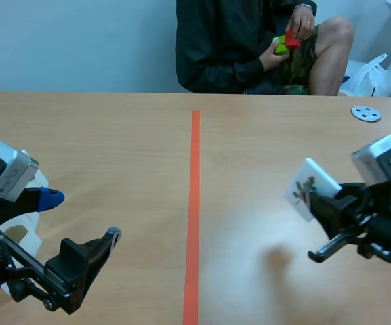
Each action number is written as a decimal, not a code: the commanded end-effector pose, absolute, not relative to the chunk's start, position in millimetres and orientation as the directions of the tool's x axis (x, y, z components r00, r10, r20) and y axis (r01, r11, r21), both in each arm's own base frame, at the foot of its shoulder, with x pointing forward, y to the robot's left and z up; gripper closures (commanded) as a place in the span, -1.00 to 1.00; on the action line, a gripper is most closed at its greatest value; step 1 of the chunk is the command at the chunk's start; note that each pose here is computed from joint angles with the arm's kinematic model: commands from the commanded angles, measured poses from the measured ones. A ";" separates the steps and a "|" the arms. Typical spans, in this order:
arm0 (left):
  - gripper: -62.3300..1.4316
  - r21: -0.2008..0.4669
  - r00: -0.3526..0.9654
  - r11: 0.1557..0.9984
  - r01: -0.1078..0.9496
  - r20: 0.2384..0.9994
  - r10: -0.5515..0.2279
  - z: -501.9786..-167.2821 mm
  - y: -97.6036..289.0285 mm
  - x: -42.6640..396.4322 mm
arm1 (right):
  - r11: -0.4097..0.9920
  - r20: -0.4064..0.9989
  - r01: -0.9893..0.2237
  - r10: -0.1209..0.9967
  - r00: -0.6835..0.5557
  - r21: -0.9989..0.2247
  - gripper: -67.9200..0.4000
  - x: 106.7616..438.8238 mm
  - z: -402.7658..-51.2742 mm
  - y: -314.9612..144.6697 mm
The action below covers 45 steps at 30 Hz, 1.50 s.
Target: Sort the leaf by its shape. The table is split by an orange tape line. A compound leaf with several leaflets goes to the left side, a simple leaf with one blade goes to the right side. Return to the home posture when a red brick is placed on the table.
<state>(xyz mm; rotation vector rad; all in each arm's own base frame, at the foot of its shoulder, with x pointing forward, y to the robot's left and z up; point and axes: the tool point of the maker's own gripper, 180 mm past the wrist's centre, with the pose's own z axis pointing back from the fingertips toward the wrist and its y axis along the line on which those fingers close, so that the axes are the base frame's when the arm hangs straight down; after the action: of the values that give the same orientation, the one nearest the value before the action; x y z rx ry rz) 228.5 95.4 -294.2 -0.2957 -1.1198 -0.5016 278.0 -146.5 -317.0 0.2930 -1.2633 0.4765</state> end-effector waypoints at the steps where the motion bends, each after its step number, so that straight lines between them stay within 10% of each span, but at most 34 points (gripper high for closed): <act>1: -1.00 0.019 0.322 0.853 0.522 0.921 -0.218 -287.5 94.4 231.2 | 0.888 0.965 -0.458 0.162 0.206 -0.051 0.94 284.5 -305.5 -161.2; 18: -1.00 0.019 0.319 0.853 0.522 0.923 -0.216 -287.0 94.3 231.3 | 0.989 0.948 -0.142 0.080 0.309 -0.037 0.94 302.4 -319.7 -259.5; 45: -1.00 0.002 0.322 0.855 0.518 0.926 -0.198 -285.7 93.7 231.6 | 0.998 0.919 0.057 -0.035 0.392 0.014 0.83 316.9 -369.2 -293.5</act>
<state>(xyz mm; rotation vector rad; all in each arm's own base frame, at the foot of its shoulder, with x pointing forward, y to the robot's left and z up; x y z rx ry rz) 229.0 94.5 -292.1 -0.3123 -1.1277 -0.4849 308.5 -292.3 -381.9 -0.0144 -1.1242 -0.0664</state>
